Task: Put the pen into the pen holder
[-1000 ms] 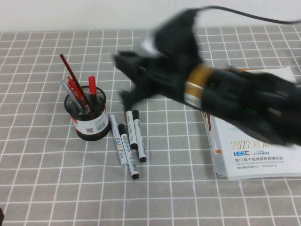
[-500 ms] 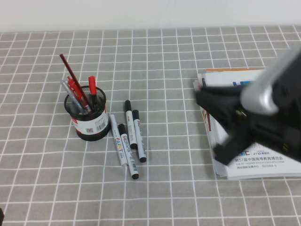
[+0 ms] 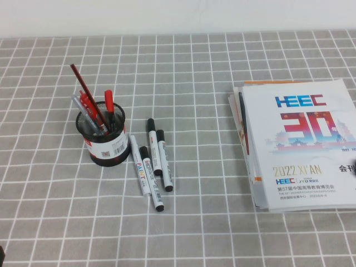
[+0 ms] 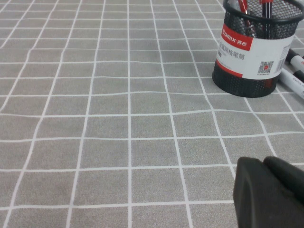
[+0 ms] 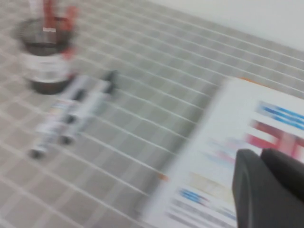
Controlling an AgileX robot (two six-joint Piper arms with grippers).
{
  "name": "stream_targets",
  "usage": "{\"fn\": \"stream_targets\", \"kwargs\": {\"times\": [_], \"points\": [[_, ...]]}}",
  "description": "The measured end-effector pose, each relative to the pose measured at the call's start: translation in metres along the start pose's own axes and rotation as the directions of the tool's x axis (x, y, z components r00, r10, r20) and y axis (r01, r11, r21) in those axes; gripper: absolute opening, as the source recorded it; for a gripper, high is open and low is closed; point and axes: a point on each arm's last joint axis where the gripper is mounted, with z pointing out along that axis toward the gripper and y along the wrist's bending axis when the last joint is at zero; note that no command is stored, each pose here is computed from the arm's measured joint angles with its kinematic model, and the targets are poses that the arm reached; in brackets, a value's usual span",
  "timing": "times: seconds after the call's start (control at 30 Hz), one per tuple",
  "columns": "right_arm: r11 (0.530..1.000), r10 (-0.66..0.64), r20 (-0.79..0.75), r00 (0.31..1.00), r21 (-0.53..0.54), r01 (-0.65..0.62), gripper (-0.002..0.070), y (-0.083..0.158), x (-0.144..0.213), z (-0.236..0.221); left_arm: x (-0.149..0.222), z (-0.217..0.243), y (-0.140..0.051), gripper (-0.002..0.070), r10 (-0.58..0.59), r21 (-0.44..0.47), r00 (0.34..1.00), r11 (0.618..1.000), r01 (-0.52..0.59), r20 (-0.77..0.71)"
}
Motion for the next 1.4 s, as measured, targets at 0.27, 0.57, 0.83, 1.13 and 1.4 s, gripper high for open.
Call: {"fn": "stream_targets", "kwargs": {"times": [0.27,0.57,0.83,1.13,1.4], "points": [[0.958,0.073,0.111,0.991,0.267,-0.101,-0.0012,-0.029,0.051,-0.032,0.000,0.000,0.000,-0.0006,0.000,0.000,1.000,1.000,0.000,0.000],[0.848,0.069,0.230,0.971,0.500,-0.178,-0.0013,-0.038,0.083,-0.056,0.000,0.000,0.000,-0.0006,0.000,0.000,1.000,1.000,0.000,0.000],[0.854,0.144,0.244,0.959,0.459,-0.245,-0.0013,-0.033,0.110,-0.046,0.000,0.000,0.000,-0.0006,0.000,0.000,1.000,1.000,0.000,0.000],[0.879,0.219,0.146,0.965,0.400,-0.260,-0.0012,-0.022,0.138,-0.041,0.000,0.000,0.000,-0.0006,0.000,0.000,1.000,1.000,0.000,0.000],[0.859,0.221,0.041,0.974,0.466,-0.214,-0.0012,-0.024,0.148,-0.042,0.000,0.000,0.000,-0.0006,0.000,0.000,1.000,1.000,0.000,0.000]]}}
